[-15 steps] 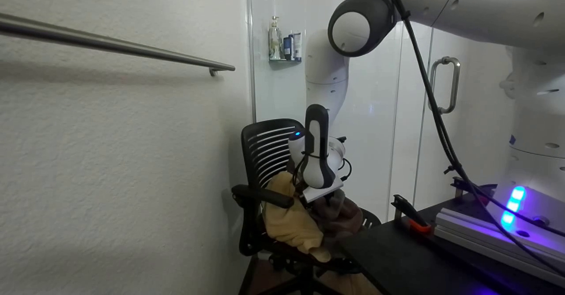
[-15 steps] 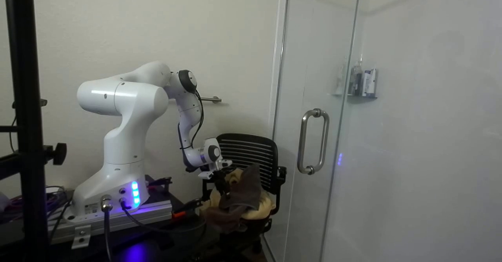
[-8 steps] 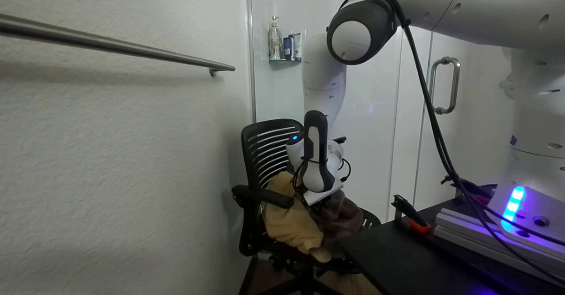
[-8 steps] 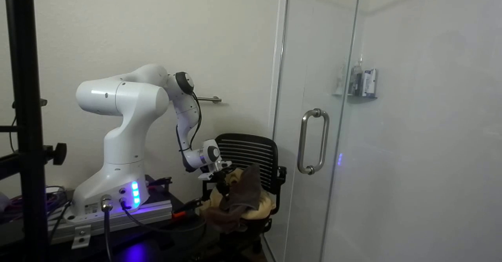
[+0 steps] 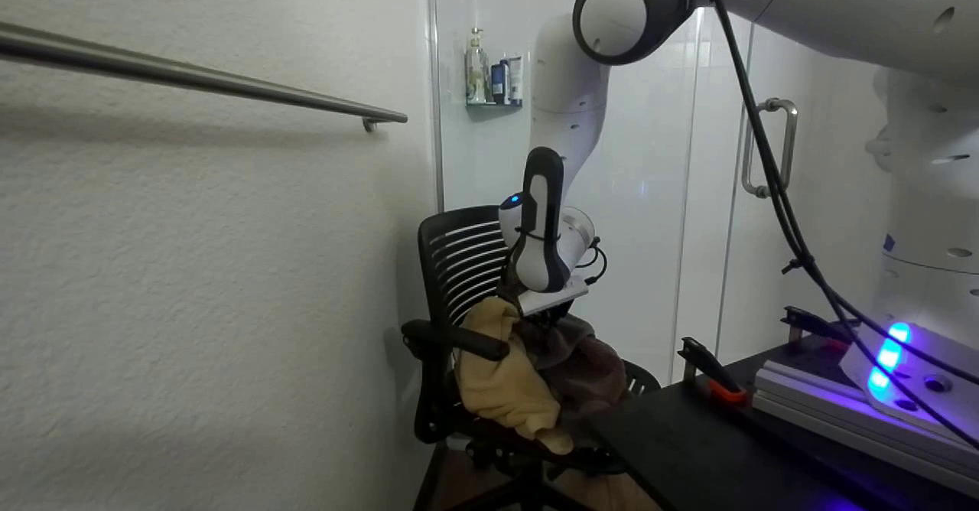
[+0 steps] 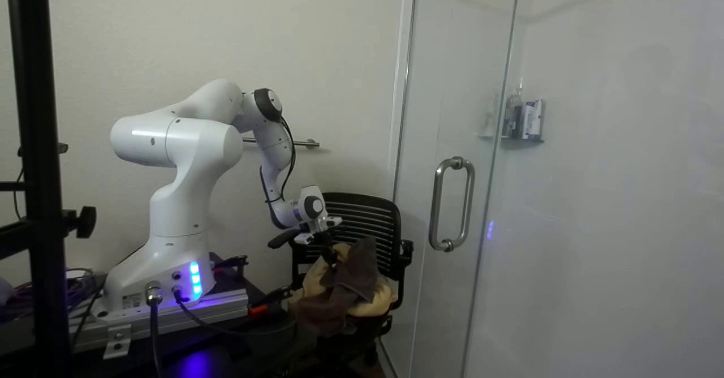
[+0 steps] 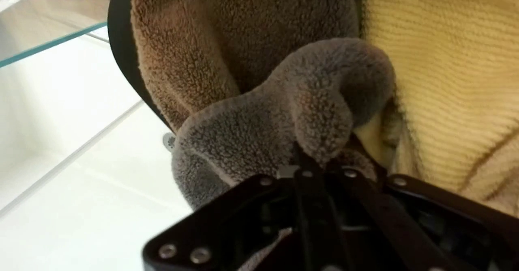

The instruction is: Take the brown towel from the chair and place it on the top rail

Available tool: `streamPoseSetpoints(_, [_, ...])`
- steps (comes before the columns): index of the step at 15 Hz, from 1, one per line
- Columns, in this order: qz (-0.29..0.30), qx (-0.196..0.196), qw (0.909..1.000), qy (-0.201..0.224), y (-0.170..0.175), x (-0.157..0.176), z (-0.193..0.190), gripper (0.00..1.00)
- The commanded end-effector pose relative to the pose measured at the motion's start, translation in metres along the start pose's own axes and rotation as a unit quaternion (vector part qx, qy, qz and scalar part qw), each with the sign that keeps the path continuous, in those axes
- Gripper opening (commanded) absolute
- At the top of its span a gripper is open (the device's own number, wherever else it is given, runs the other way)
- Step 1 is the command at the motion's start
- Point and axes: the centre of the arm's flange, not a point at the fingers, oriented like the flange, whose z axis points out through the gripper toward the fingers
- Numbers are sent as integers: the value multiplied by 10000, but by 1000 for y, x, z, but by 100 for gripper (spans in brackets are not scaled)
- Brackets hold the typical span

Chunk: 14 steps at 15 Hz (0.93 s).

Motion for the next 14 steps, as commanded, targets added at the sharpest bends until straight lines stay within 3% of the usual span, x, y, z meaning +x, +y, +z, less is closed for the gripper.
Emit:
streamPoseSetpoints(1, [364,563,9975,234,46,15,-78,2])
streamPoseSetpoints(2, [424,785,9953,369,55,23,-95,2])
streamPoseSetpoints(5, [398,940,9911,852,78,44,-153,2])
streamPoseSetpoints(14, [-36,391,9831,1790,145,134,-337,2])
